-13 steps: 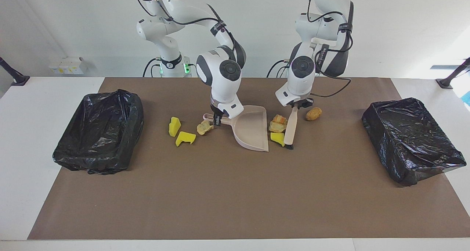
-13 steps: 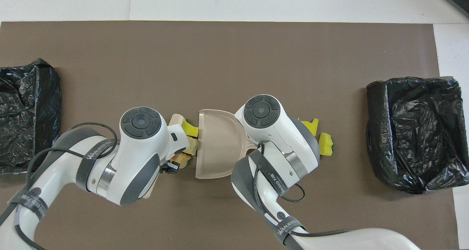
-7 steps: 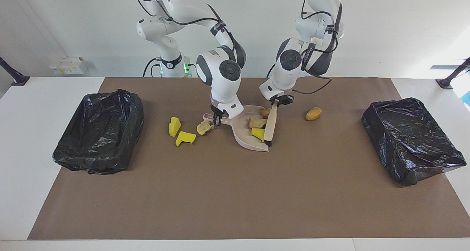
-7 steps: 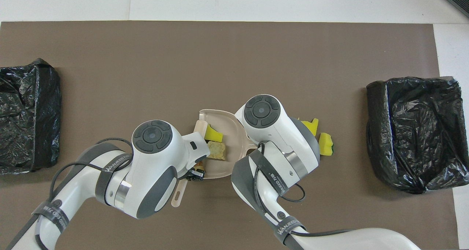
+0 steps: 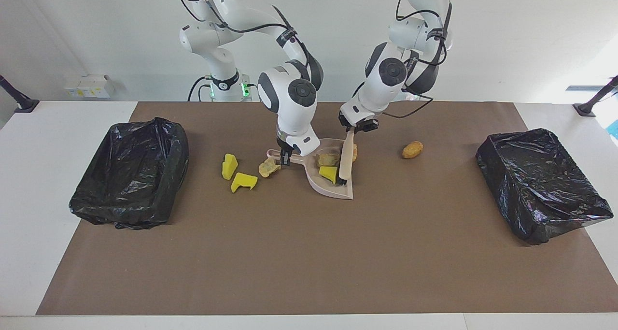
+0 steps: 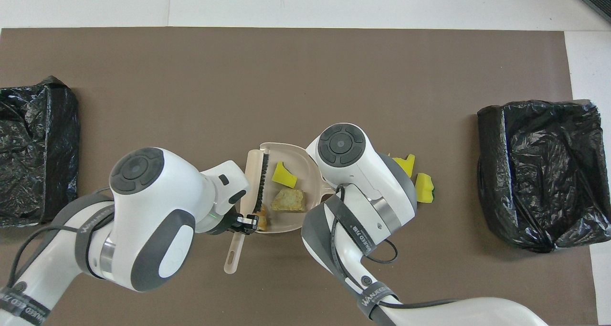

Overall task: Sweep and dump trash in bin
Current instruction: 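Sweep the trash pieces into the dustpan with the left gripper's brush, then sweep the remaining tan pieces into the dustpan with the left gripper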

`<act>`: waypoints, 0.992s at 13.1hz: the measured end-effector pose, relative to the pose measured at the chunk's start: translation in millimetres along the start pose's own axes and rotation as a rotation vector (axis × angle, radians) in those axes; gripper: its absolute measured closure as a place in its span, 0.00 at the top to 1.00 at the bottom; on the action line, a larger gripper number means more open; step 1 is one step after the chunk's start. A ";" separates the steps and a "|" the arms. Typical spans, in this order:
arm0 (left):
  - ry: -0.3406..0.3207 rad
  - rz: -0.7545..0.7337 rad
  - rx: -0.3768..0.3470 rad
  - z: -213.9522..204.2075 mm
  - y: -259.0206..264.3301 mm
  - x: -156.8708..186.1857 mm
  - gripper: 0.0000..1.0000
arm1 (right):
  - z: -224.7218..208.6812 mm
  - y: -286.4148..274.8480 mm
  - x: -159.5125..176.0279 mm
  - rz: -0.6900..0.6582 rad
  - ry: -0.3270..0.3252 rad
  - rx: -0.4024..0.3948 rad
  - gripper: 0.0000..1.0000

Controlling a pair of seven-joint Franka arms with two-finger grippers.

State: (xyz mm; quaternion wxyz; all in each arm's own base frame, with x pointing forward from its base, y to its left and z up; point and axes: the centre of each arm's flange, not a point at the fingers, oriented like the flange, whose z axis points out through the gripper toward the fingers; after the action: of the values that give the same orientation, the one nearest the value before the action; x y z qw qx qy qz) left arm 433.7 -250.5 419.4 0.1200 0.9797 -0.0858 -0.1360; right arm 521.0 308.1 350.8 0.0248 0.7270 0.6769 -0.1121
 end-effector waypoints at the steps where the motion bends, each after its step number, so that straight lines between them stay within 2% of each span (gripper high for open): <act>1: -0.016 -0.028 -0.006 -12.6 -23.8 -0.6 0.26 | -0.1 0.2 -0.1 -0.007 0.001 -0.001 0.33; 2: -0.036 -0.060 0.003 -24.1 -52.3 -2.0 0.26 | -0.5 1.7 -0.6 -0.025 0.006 -0.007 0.33; 7: -0.078 -0.172 0.204 -47.0 -160.0 -16.0 0.26 | 4.8 7.9 -0.7 -0.223 0.039 -0.064 0.33; 10: -0.074 -0.217 0.273 -29.5 -200.8 -44.0 0.26 | 6.0 8.9 -0.7 -0.261 0.045 -0.076 0.33; 13: -0.069 -0.225 0.304 -5.1 -209.5 -77.7 0.26 | 7.4 6.1 -1.7 -0.263 0.047 -0.079 0.33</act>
State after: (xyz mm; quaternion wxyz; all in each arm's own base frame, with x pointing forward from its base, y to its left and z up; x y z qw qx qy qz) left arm 389.8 -33.4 389.1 -0.0486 0.9847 0.0005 -0.1676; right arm 526.0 304.5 343.2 0.0225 0.6329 0.7706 -0.0707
